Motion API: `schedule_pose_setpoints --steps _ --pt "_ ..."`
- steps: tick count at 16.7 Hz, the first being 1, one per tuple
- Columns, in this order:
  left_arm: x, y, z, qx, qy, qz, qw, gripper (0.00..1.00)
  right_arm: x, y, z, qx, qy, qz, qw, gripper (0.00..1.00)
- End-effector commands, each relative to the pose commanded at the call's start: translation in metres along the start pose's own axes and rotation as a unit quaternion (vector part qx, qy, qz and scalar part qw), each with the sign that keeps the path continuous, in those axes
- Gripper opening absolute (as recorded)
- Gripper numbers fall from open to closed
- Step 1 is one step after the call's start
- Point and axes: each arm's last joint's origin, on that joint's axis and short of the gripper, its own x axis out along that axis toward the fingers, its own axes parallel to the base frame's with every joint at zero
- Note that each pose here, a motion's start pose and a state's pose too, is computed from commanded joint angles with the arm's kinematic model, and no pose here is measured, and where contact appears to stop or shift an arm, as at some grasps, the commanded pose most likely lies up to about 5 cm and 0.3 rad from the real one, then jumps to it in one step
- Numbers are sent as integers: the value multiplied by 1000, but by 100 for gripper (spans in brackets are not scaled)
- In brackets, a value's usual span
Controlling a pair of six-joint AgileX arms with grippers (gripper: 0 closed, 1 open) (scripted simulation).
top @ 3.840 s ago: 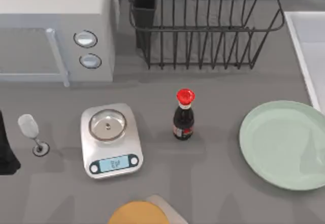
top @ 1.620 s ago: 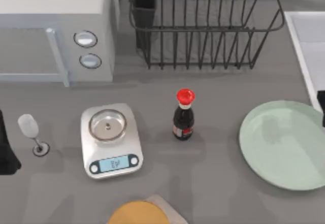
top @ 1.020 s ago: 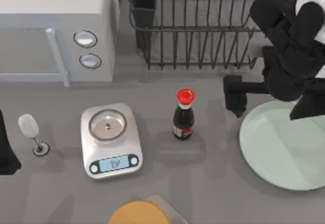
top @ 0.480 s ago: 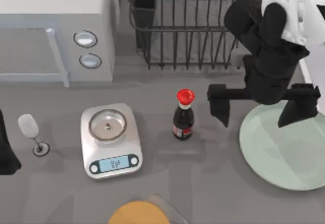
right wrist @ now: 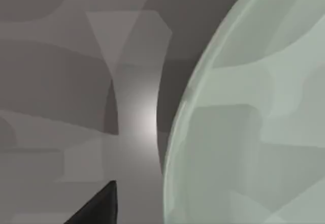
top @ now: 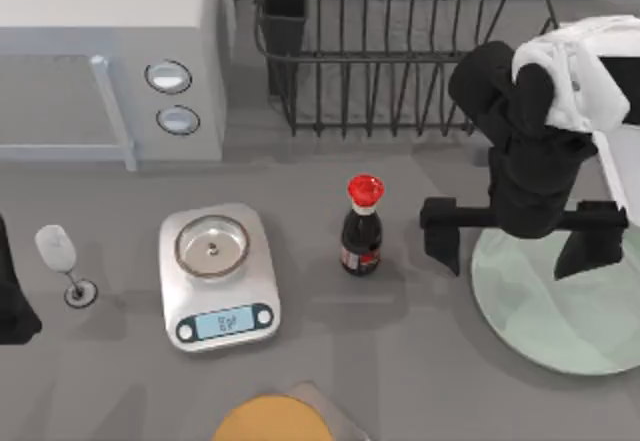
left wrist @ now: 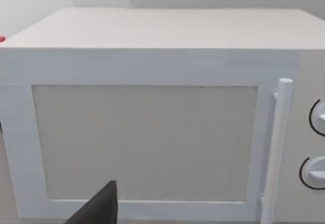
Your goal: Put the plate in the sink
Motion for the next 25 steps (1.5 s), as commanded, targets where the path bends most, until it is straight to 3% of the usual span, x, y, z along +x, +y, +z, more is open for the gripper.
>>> schedule_pose_setpoints --steps 4,11,24,25 --pt "0 0 0 0 0 0 1000 100 38 8 -5 -18 4 7 1000 100" --pt "0 0 0 0 0 0 1000 100 45 19 -9 -38 -8 23 999 100" --pt "0 0 0 0 0 0 1000 100 45 19 -9 -38 -8 23 999 2" --pt "0 0 0 0 0 0 1000 100 45 19 -9 -38 -8 23 999 0"
